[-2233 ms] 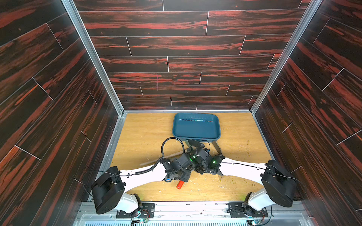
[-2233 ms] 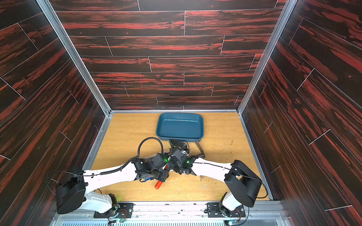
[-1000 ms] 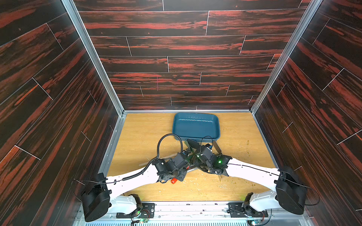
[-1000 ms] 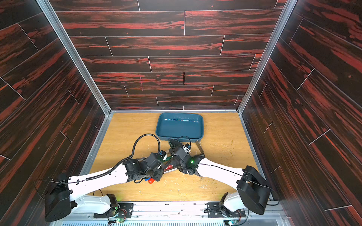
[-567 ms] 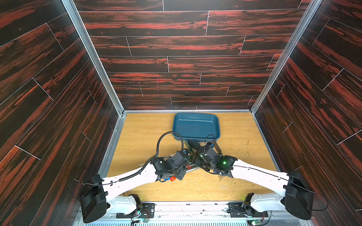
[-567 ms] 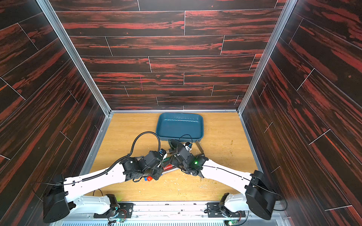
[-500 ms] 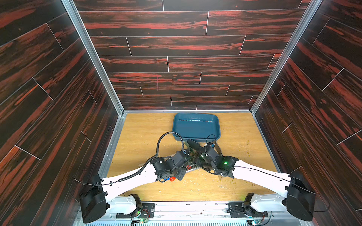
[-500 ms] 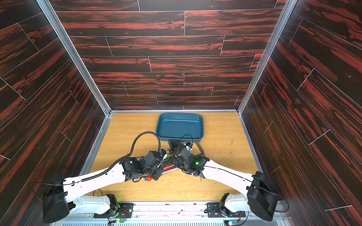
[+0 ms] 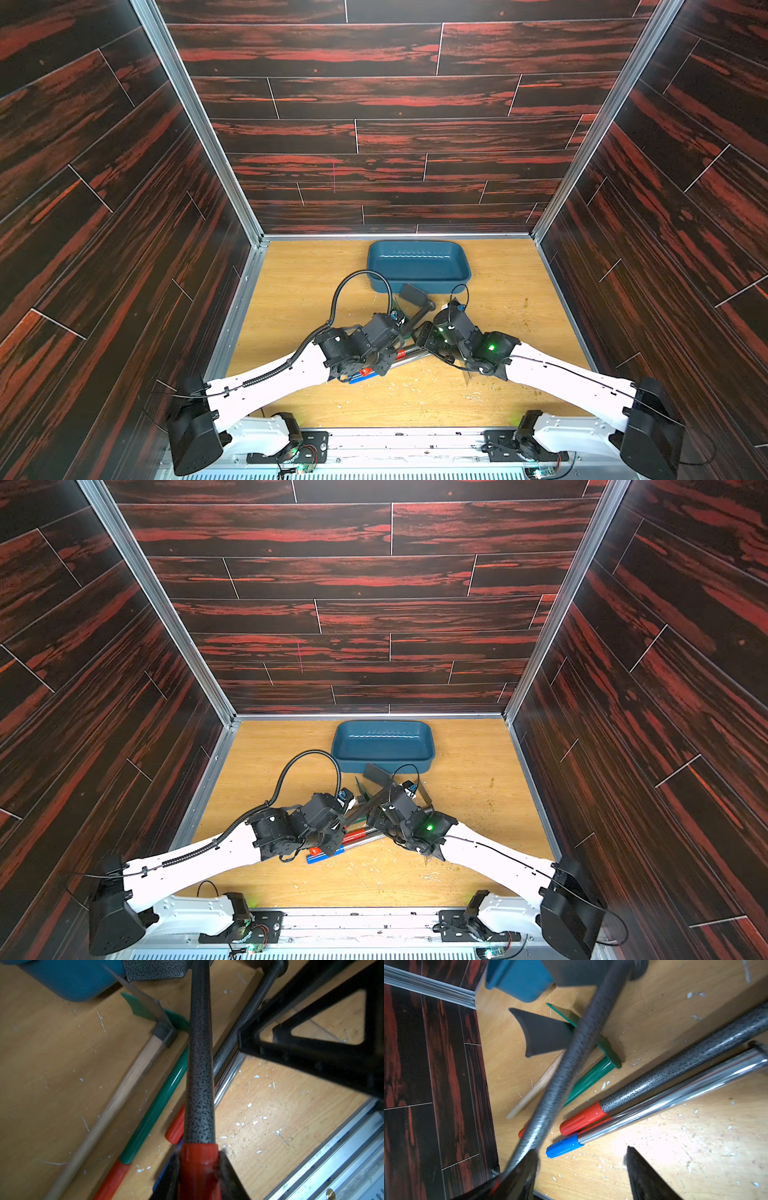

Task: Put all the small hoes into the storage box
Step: Pick up the hoe from the center of the board.

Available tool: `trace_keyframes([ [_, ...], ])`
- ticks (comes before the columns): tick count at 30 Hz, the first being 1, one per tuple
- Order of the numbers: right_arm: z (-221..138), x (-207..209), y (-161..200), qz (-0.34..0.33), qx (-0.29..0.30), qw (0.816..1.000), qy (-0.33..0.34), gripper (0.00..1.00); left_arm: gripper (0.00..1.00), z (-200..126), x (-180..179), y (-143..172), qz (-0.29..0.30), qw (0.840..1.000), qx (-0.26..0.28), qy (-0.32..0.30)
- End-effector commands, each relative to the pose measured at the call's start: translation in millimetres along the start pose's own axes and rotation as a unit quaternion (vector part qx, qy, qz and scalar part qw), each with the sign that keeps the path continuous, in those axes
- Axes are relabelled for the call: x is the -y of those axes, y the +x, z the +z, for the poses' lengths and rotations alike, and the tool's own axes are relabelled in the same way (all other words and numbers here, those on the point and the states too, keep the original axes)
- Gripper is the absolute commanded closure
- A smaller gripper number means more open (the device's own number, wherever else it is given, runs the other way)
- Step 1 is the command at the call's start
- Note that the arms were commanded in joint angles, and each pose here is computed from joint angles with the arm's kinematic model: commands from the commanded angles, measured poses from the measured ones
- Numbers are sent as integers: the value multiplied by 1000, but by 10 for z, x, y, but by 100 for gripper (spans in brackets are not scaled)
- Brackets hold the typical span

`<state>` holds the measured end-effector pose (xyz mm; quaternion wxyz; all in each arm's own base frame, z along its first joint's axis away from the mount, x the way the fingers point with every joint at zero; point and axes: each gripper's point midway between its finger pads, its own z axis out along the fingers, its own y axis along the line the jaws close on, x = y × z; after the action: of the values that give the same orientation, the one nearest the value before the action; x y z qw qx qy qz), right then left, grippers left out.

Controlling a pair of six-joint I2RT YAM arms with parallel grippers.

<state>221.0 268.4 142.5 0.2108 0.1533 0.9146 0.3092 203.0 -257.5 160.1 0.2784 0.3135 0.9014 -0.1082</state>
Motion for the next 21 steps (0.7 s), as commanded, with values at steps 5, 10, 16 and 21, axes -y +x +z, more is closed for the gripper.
trace_keyframes([
  [5, -39, 203, -21, 5, 0, 1000, 23, 30, 100, -250, 11, -342, 8, 998, 67, 7],
  [10, -26, 217, -21, 6, -1, 1000, 25, 30, 100, -252, 23, -305, 4, 998, 64, 13],
  [16, -39, 229, -28, 7, 1, 1000, 26, 30, 100, -298, 118, -286, 1, 996, 68, 49],
  [21, -76, 278, -32, 10, 5, 1000, 29, 30, 100, -246, 236, -238, -5, 995, 52, 82],
])
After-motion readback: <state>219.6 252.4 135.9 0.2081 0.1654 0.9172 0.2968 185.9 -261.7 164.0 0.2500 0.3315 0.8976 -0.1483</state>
